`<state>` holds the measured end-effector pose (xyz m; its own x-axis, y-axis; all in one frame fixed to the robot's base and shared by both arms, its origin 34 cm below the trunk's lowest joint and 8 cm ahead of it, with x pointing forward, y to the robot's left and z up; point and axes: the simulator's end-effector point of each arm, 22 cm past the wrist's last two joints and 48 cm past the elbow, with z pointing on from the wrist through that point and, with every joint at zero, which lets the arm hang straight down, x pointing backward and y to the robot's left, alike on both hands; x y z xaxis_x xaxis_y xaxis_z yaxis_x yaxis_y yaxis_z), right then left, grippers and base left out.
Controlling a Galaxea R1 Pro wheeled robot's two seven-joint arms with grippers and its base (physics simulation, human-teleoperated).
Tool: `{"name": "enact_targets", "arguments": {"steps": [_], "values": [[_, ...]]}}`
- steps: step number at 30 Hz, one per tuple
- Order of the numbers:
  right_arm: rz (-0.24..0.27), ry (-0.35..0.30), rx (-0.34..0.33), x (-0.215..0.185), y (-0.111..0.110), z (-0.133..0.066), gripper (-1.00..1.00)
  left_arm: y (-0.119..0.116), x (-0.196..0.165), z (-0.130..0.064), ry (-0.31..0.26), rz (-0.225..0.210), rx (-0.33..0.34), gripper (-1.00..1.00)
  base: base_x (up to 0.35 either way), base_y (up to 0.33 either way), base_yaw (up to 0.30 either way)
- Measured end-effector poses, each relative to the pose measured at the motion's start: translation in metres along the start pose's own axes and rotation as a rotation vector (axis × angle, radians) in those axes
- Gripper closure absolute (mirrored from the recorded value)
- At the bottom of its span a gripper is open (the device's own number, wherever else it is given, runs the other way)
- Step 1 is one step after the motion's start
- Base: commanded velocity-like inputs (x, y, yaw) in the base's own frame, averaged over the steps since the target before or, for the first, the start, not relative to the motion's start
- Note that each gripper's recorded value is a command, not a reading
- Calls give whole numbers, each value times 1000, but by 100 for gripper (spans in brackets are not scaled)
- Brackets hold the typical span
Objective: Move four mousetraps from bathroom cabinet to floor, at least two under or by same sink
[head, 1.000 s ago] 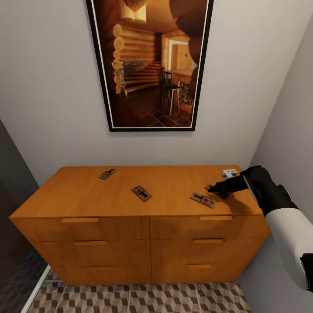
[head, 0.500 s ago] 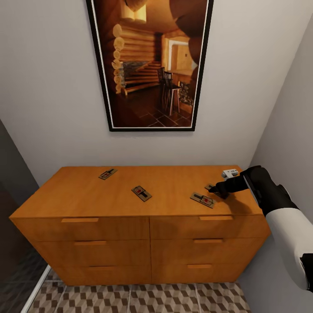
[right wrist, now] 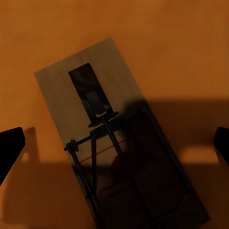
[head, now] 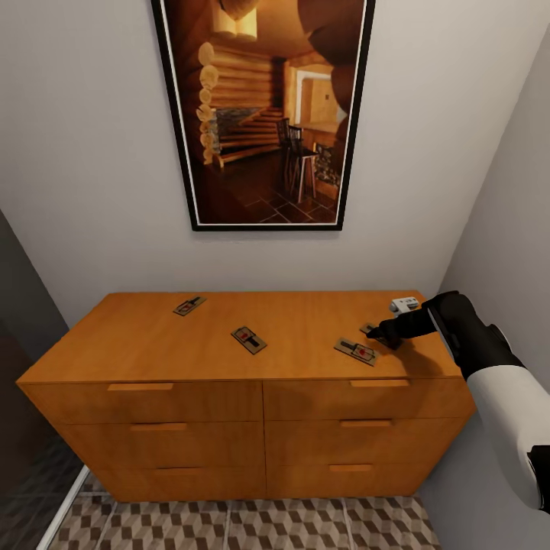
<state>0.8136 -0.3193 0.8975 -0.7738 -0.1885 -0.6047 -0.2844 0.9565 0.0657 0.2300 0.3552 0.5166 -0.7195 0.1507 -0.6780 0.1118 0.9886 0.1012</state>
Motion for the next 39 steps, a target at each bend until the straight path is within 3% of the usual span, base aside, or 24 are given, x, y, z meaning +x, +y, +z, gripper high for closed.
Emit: {"name": "enact_targets", "arguments": {"steps": [39], "values": [[-4, 1, 5, 0, -1, 0, -100, 0, 0, 0, 0, 0, 0, -100, 0, 0, 0]]}}
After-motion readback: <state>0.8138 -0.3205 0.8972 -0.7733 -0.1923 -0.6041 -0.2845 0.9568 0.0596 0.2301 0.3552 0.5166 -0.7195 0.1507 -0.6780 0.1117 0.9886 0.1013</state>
